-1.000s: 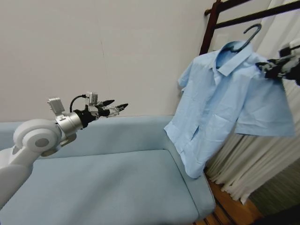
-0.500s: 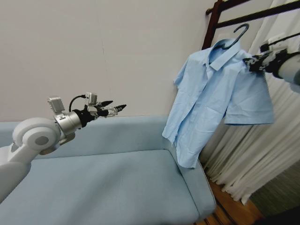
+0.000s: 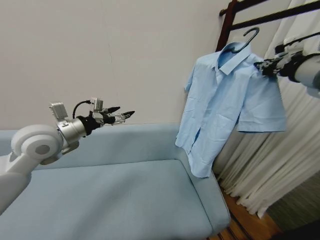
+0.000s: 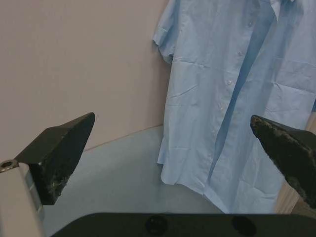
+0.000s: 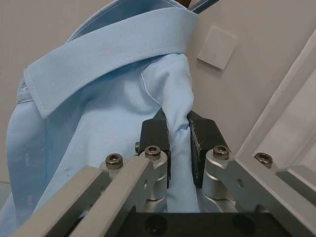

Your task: Pick up the clothes from the sofa and hang them on the clothes hanger.

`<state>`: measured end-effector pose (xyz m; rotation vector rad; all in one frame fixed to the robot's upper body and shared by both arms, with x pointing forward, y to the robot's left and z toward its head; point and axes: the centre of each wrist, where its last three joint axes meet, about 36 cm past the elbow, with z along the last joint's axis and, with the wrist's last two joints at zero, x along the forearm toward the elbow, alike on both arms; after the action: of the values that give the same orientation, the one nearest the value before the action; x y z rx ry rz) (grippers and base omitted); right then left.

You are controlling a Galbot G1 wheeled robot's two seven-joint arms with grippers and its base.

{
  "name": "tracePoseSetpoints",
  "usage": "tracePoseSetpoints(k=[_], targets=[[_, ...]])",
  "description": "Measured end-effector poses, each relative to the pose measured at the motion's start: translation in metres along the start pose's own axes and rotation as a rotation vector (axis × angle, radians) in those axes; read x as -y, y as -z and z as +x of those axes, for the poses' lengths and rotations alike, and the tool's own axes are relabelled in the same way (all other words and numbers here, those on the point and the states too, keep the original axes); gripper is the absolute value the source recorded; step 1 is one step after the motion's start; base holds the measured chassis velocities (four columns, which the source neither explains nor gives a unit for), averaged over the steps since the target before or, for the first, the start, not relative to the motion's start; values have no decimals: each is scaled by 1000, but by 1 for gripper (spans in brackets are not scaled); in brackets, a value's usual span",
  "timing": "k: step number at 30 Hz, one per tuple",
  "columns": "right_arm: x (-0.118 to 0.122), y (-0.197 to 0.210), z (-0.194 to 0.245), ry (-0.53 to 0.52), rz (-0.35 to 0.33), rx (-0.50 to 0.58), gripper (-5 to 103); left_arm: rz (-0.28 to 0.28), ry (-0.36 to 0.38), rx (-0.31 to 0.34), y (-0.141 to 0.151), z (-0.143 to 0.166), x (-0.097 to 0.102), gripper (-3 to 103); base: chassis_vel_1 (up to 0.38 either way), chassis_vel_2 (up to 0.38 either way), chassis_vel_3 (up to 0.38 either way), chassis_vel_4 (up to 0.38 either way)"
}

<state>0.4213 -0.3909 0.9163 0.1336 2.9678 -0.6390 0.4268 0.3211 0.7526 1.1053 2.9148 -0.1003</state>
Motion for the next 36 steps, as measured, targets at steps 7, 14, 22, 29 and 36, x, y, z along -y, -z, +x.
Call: tracePoseSetpoints(k=[7, 14, 22, 29, 36], targets=[[14, -6, 4, 49, 91, -2, 9, -5, -15, -3, 1, 2, -2, 100, 0, 0, 0, 0], [25, 1, 10, 33, 129, 19, 9, -1, -24, 1, -1, 1, -2, 100, 0, 0, 0, 0], [16, 17, -19, 19, 222, 3, 9, 1, -31, -6, -7, 0, -3, 100, 0, 0, 0, 0], [4, 97, -25, -9, 299, 37, 9, 5, -36, -6, -11, 2, -2, 100, 0, 0, 0, 0], [3, 133, -1, -40, 226, 101, 9, 6, -51, -6, -14, 1, 3, 100, 0, 0, 0, 0]])
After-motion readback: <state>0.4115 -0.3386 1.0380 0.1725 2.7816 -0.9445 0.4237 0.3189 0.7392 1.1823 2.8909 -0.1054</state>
